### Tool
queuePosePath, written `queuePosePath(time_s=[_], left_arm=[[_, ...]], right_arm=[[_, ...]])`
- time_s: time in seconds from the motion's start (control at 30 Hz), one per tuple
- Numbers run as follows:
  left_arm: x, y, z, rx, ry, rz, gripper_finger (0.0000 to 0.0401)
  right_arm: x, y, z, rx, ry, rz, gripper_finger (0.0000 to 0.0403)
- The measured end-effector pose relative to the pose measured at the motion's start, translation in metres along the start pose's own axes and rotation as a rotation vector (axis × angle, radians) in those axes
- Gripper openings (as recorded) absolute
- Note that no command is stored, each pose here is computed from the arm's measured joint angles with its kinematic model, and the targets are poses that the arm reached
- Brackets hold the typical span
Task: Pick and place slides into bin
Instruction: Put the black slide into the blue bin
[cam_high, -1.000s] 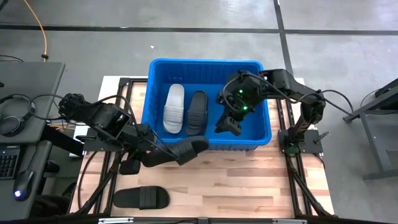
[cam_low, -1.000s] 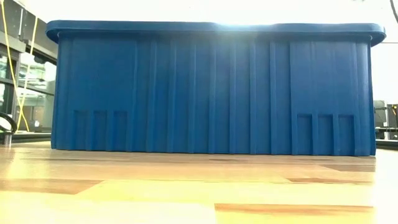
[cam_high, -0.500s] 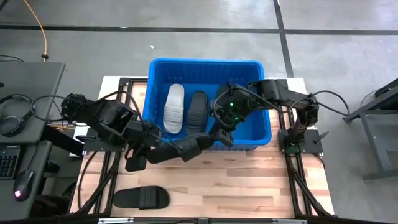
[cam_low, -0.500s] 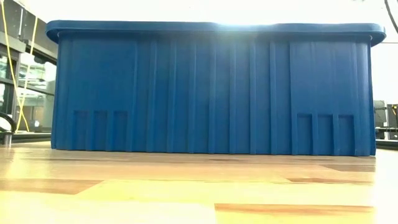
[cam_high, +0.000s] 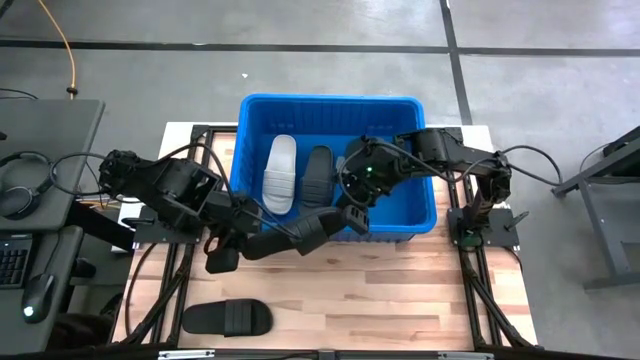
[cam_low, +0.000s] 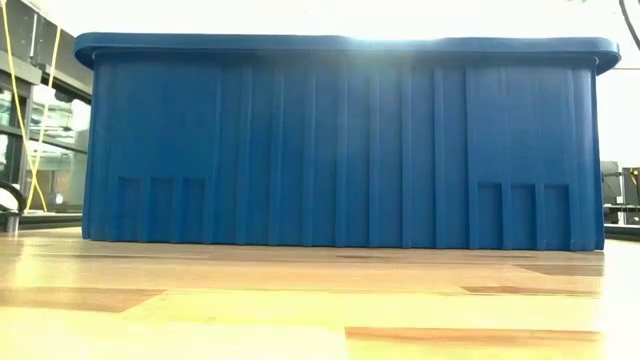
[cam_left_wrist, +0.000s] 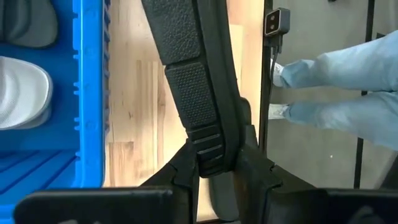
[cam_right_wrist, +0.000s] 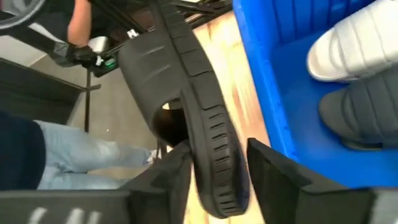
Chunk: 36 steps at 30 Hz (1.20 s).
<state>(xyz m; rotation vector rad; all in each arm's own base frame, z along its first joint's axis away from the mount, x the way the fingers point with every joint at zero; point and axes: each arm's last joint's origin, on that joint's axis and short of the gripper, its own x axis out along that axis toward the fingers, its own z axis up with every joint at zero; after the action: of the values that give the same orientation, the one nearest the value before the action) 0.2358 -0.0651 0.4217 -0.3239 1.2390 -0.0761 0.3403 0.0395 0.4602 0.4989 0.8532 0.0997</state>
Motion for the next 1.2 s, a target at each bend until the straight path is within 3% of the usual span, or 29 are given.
queuePosePath(time_s=[0.17,0.23,0.37,0.53,0.77,0.9,1.2], left_arm=[[0.0,0.001,0.0,0.006,0.001,-0.001,0.0054],[0.0,0.001,0.0,0.014,0.002,0.0,0.0054],[-0.005,0.002,0.0,0.009,-0.012,0.003,0.0053],[-0.012,0.002,0.001,0.009,-0.053,0.023,0.0064],[-0.03,0.001,0.004,0.027,-0.179,0.084,0.0148],[-0.042,0.003,0.006,0.021,-0.273,0.167,0.0152],[-0.071,0.026,0.008,-0.145,-0.42,0.299,0.0153]], right_arm=[[0.012,-0.005,0.001,0.052,0.068,0.035,0.0041],[0.021,-0.007,0.001,0.054,0.101,0.038,0.002],[0.032,-0.008,-0.002,0.054,0.149,-0.011,0.0019],[0.029,-0.007,-0.004,0.049,0.11,-0.084,0.0018],[-0.004,-0.004,-0.006,0.046,-0.002,-0.141,0.0016],[-0.03,0.0,-0.009,0.056,-0.093,-0.157,0.0015],[-0.069,0.005,-0.023,0.094,-0.244,-0.289,0.0014]])
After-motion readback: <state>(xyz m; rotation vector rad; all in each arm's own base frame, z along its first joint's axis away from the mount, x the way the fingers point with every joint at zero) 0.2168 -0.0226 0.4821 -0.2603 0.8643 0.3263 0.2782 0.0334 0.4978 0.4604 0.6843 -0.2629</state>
